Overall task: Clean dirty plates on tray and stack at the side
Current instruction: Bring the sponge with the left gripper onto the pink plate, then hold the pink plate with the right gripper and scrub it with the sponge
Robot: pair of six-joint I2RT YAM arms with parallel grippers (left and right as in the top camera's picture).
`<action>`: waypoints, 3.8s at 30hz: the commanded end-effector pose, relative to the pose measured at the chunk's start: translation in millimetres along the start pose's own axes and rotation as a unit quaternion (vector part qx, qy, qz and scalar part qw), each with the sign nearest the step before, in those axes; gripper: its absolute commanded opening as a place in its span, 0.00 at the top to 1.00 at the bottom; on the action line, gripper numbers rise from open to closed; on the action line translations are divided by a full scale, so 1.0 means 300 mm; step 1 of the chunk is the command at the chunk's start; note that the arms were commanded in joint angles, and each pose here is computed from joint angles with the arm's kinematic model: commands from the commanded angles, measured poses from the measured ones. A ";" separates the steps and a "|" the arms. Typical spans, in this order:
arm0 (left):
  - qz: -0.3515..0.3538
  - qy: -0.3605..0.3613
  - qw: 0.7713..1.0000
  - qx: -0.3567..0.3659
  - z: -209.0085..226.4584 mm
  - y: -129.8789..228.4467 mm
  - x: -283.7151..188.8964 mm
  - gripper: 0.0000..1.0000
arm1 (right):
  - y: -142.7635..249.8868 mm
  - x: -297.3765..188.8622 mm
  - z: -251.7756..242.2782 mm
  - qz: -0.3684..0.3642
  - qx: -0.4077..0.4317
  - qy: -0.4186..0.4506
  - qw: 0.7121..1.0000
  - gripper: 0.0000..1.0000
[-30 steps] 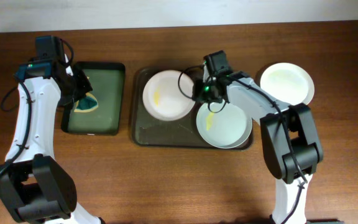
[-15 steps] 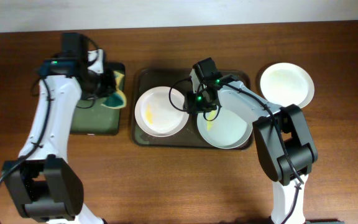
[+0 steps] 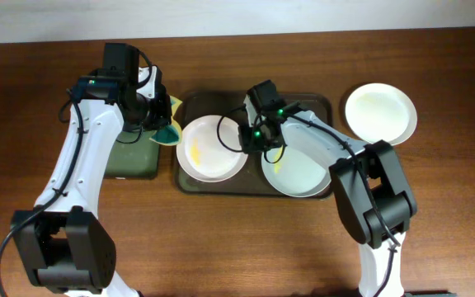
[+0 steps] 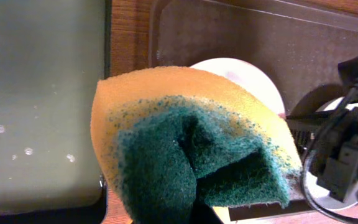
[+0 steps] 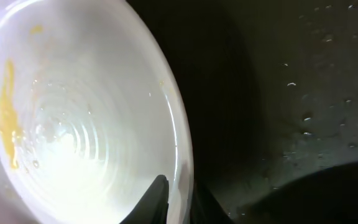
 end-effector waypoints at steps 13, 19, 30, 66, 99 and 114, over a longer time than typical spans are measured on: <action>0.039 0.029 0.999 -0.020 -0.086 0.117 0.191 1.00 | 0.014 0.048 -0.031 0.010 0.032 0.024 0.999 0.96; 0.004 0.046 0.996 -0.076 -0.159 0.134 0.264 1.00 | 0.010 0.044 -0.044 0.009 0.066 0.024 0.998 0.96; -0.001 -0.015 0.990 -0.139 -0.145 0.153 0.332 1.00 | 0.007 0.039 -0.061 0.009 0.071 0.026 0.997 0.96; -0.069 -0.100 0.992 -0.026 -0.128 0.011 0.284 1.00 | 0.011 0.031 -0.090 0.017 0.083 0.032 0.996 0.96; 0.115 -0.163 0.966 -0.163 0.066 0.158 0.567 1.00 | 0.008 0.032 -0.089 0.014 0.082 0.031 0.996 0.96; 0.092 -0.130 0.983 -0.088 -0.033 -0.050 0.347 1.00 | 0.007 0.032 -0.089 0.014 0.082 0.031 0.996 0.96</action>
Point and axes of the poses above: each gripper's point midway between its finger pads, its own x axis out along the fingers, its own z axis along the line the jaws close on, y = z × x, the point moved 10 cm from there along -x, back along the fingers
